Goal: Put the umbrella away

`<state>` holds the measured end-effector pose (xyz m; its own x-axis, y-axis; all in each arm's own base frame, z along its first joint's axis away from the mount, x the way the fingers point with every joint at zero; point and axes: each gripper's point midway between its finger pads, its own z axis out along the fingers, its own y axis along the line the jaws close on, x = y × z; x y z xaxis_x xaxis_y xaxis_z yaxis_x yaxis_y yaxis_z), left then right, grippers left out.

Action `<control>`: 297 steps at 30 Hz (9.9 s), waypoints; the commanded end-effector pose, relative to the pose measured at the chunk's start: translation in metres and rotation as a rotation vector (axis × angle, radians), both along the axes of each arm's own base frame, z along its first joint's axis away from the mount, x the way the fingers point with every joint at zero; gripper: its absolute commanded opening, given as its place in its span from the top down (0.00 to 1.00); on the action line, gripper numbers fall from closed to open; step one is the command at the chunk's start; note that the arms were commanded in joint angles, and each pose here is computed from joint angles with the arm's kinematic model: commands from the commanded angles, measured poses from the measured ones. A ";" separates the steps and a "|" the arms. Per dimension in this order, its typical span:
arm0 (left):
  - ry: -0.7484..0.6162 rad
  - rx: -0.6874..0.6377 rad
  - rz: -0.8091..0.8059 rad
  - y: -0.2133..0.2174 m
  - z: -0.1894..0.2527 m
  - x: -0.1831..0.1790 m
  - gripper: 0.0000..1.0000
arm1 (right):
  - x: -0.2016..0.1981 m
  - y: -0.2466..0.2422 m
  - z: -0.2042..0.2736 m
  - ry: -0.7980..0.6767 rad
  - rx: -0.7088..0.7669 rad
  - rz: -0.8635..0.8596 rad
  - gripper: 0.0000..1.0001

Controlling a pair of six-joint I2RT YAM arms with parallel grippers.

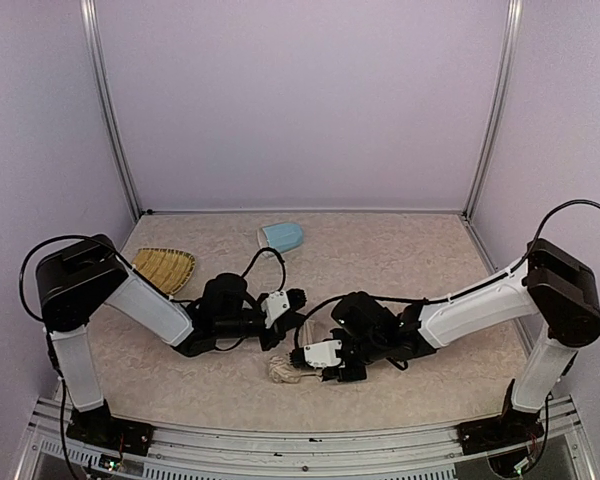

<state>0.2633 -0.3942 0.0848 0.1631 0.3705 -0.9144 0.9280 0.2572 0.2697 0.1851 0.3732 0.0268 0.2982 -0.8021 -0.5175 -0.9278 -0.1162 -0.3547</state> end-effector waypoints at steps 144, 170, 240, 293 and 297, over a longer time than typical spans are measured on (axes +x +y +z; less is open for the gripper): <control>-0.085 0.364 -0.159 0.037 -0.074 -0.125 1.00 | 0.158 0.034 0.100 0.989 0.647 -0.513 1.00; 0.798 0.141 0.159 0.024 -0.091 -0.006 1.00 | 0.073 0.036 0.154 0.791 0.751 -0.275 1.00; 0.646 0.325 0.142 0.037 -0.115 -0.006 1.00 | 0.125 -0.044 -0.014 0.031 0.020 -0.589 0.53; 0.152 0.306 0.030 0.023 -0.049 -0.019 1.00 | 0.144 -0.071 0.130 0.231 0.385 -0.830 0.88; -0.078 0.386 -0.055 0.016 -0.040 -0.034 1.00 | 0.145 -0.076 0.146 0.174 0.394 -0.814 0.85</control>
<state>0.2446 -0.3691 0.0284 -0.0070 0.6489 -0.7608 0.9525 0.2359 0.1925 0.3344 0.3042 0.1604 -0.4438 -0.4433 -0.7788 -0.7003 0.7138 -0.0073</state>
